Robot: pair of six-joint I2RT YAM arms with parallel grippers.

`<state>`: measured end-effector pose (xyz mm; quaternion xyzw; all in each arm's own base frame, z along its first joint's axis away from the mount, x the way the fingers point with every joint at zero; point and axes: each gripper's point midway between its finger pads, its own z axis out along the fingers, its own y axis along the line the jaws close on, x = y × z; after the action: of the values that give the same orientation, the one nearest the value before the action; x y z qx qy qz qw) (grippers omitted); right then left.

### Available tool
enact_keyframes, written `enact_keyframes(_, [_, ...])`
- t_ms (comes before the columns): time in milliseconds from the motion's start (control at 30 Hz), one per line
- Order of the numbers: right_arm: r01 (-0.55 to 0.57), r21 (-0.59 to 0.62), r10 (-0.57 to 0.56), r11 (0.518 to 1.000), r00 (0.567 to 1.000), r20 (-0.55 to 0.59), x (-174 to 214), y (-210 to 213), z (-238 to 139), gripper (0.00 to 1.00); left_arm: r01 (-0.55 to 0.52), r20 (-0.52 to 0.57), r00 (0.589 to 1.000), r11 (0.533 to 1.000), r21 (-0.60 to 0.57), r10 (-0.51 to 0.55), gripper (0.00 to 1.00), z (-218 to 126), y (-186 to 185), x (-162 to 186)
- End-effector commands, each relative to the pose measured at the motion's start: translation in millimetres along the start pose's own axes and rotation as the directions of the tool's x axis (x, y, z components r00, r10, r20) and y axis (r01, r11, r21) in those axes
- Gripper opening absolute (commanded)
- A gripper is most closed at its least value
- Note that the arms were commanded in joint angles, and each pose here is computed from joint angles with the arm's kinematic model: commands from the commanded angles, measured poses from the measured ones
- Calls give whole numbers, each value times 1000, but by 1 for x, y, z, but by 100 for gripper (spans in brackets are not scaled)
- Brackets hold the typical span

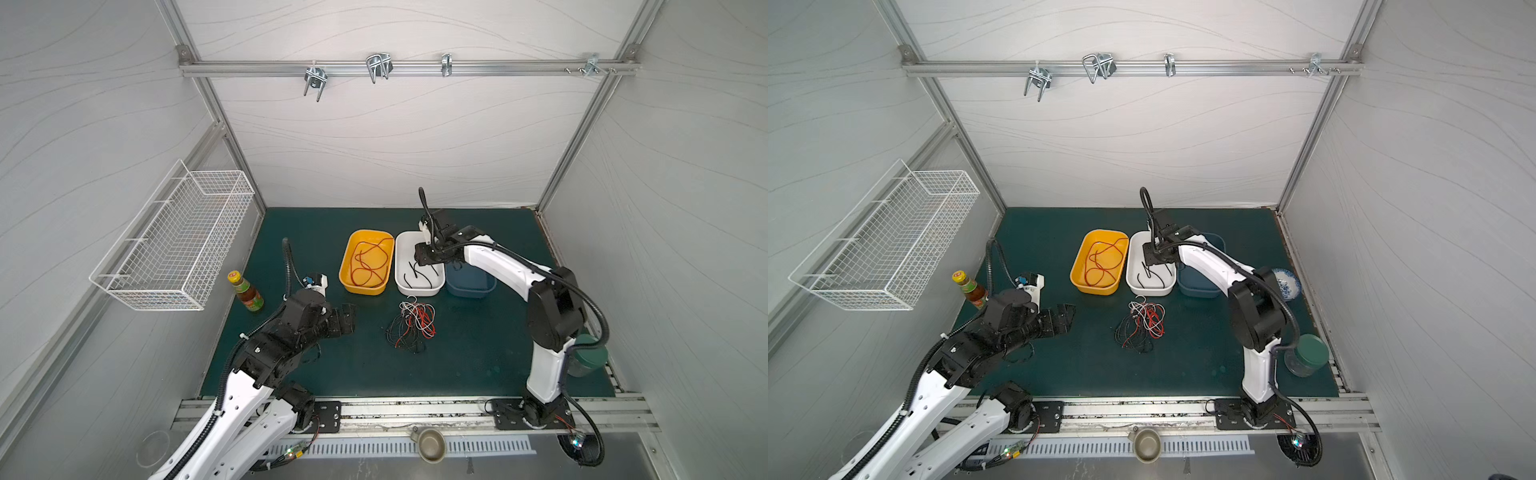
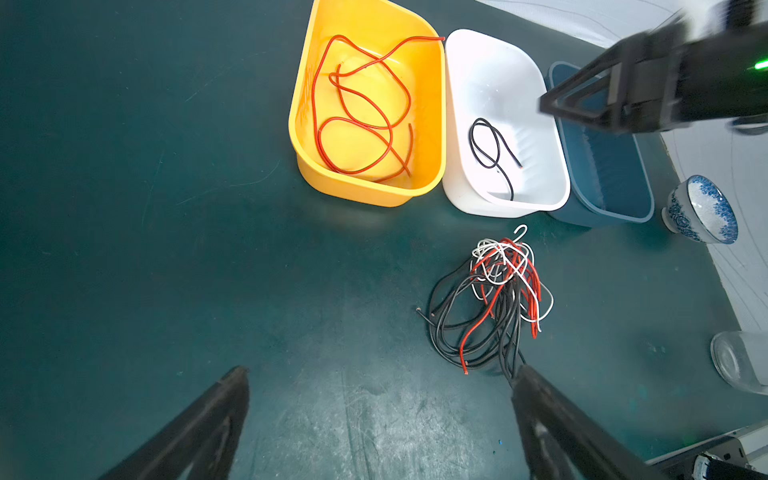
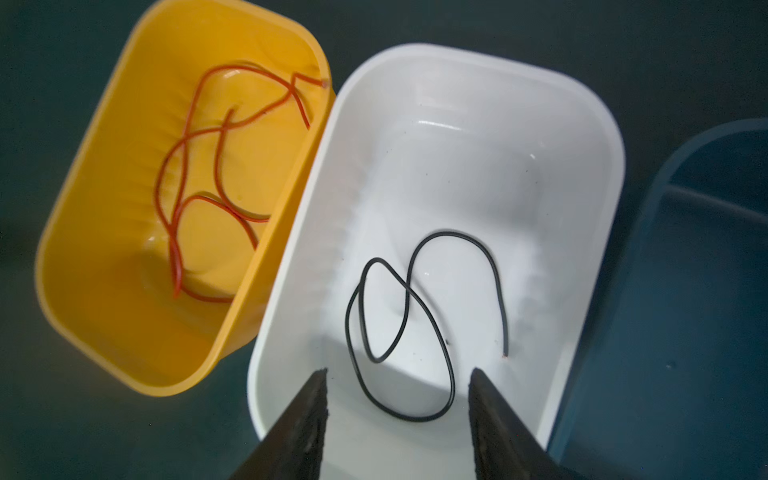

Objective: Untangle the cables
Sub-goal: 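Bring the right gripper back down over the remaining wire pile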

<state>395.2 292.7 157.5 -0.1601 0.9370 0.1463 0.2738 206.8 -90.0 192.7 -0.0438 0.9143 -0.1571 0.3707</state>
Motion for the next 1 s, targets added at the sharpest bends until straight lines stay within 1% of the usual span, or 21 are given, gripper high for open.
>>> enact_keyframes(0, [-12, -16, 12, 1000, 1000, -8, 15, 10, -32, 58, 6, 50, 999, 1000, 21, -7, 100, -2, -5, -12])
enact_keyframes(100, [1, -59, -2, 998, 1000, -4, 33, 28, -52, 58, 6, 51, 999, 1000, 20, -7, 100, -2, -5, -12])
enact_keyframes(233, [45, -137, -42, 990, 999, 25, 64, 63, -78, 58, 6, 45, 999, 1000, 20, -7, 99, 0, -5, -12])
enact_keyframes(300, [60, -178, -56, 982, 998, 27, 83, 80, -88, 58, 6, 42, 999, 1000, 19, -6, 100, 0, -5, -11])
enact_keyframes(433, [63, -240, -61, 969, 998, 13, 121, 107, -95, 56, 5, 38, 999, 1000, 20, -6, 100, 1, -6, -11])
enact_keyframes(567, [60, -260, -64, 964, 998, -10, 154, 124, -88, 53, 4, 39, 999, 1000, 15, -5, 100, 1, -5, -11])
enact_keyframes(767, [75, -235, -94, 969, 993, -72, 190, 140, -62, 44, 4, 31, 1000, 1000, 16, -5, 100, 2, -6, -10])
enact_keyframes(867, [92, -210, -114, 973, 989, -95, 200, 144, -50, 40, 4, 31, 1000, 1000, 12, -5, 100, 2, -5, -10])
enact_keyframes(967, [104, -170, -124, 980, 986, -111, 205, 142, -41, 33, 6, 33, 999, 1000, 13, -6, 100, 2, -5, -10])
